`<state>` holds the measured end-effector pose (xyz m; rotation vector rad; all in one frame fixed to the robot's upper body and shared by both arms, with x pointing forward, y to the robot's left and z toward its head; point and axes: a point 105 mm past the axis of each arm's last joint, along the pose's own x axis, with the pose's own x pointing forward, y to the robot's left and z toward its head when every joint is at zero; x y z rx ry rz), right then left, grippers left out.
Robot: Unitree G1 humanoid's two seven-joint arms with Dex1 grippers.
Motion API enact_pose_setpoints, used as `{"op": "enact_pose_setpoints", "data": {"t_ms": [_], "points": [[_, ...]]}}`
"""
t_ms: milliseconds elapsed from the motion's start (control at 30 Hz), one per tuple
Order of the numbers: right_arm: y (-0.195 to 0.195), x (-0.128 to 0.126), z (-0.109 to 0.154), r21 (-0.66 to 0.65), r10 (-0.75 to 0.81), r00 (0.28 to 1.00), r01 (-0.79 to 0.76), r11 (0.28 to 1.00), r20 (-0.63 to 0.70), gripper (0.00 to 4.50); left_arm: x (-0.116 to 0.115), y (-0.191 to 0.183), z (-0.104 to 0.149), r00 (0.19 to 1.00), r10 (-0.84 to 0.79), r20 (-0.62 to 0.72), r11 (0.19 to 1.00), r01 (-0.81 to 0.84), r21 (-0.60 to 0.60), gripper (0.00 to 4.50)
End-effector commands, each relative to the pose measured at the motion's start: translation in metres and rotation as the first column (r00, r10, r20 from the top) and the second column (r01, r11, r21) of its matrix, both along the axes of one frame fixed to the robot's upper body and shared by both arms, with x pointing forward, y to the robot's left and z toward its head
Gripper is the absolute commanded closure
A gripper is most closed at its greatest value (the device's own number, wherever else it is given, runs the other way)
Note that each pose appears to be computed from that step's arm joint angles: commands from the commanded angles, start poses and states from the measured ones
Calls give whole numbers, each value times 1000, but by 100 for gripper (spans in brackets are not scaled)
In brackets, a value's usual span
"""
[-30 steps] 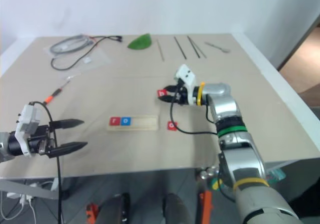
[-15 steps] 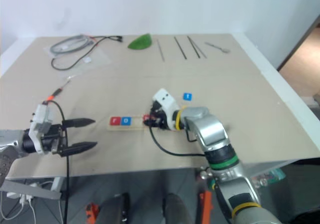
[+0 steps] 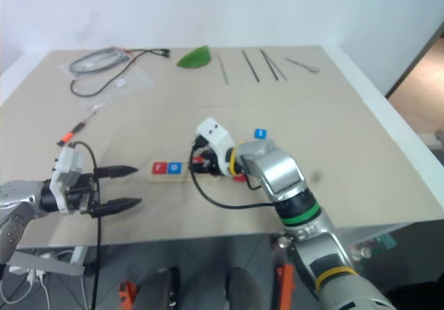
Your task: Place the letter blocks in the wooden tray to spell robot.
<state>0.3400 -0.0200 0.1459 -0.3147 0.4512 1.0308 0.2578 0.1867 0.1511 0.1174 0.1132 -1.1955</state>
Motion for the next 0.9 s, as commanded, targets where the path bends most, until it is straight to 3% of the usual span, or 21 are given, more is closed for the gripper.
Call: {"op": "enact_pose_setpoints", "data": {"t_ms": [33, 900], "points": [[14, -2, 13, 15, 44, 997, -45, 999, 56, 278, -1, 0, 7, 999, -7, 40, 1000, 7, -5, 0], [20, 7, 0, -23, 62, 993, -60, 998, 104, 278, -4, 3, 6, 999, 17, 43, 1000, -17, -2, 0]]}}
